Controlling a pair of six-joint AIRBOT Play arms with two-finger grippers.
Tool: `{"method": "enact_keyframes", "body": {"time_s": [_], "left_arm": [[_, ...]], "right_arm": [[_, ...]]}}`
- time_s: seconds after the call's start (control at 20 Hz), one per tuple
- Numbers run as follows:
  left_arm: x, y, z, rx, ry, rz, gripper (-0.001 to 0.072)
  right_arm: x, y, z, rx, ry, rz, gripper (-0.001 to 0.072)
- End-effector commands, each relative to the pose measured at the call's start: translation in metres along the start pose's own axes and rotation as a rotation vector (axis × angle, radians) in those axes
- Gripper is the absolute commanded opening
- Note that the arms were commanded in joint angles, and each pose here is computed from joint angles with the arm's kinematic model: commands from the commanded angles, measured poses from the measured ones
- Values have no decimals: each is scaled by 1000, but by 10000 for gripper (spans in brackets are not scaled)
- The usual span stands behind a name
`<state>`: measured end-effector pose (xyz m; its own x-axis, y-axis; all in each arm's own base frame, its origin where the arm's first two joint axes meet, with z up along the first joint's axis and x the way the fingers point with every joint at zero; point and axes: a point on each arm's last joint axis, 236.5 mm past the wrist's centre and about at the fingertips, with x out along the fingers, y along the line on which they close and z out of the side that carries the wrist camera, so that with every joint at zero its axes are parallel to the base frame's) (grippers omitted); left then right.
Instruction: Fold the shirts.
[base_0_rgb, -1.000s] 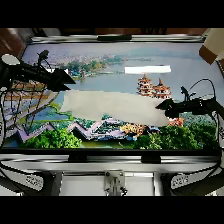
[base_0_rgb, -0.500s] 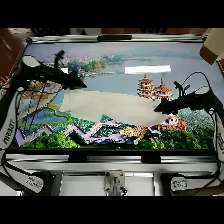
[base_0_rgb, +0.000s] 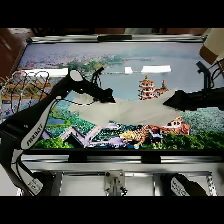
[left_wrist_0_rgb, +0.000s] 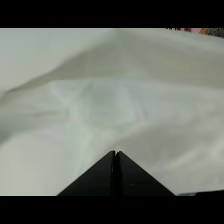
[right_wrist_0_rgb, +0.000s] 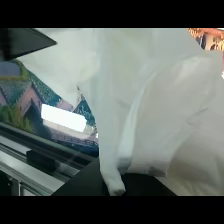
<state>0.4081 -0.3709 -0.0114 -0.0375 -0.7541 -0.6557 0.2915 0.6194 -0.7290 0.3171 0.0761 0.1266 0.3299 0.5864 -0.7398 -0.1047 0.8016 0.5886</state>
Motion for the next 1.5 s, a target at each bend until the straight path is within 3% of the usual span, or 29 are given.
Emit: {"method": "enact_keyframes", "body": {"time_s": [0.0, 0.25, 0.45, 0.6, 0.8, 1.0, 1.2, 1.25, 1.3, 1.35, 1.45], "left_arm": [[51, -29, -19, -52, 34, -48, 27], [111, -73, -67, -45, 137, -124, 27], [75, -67, -49, 20, 105, -105, 21], [-22, -37, 3, 116, -62, 60, 22], [-213, 22, 42, 105, -332, 326, 23], [-370, 59, 22, -23, -570, 464, 24], [-431, 68, -11, -92, -644, 525, 24], [-434, 66, -14, -93, -645, 528, 25], [-433, 66, -16, -93, -640, 526, 25], [-429, 64, -17, -87, -624, 523, 25], [-419, 63, -21, -70, -584, 518, 25]], "right_arm": [[-36, 33, -13, -26, -95, -15, 39], [-51, 67, -13, -44, -167, 70, 39], [-55, 77, 17, -49, -293, 102, 38], [-37, 93, 33, -93, -313, 135, 38], [31, 130, 52, -168, -282, 217, 38], [137, 177, 54, -194, -195, 330, 38], [251, 203, 39, -158, -99, 366, 40], [273, 206, 37, -123, -85, 377, 122], [289, 206, 35, -101, -73, 382, 485], [299, 203, 34, -70, -57, 392, 683], [294, 195, 40, -57, -48, 397, 682]]}}
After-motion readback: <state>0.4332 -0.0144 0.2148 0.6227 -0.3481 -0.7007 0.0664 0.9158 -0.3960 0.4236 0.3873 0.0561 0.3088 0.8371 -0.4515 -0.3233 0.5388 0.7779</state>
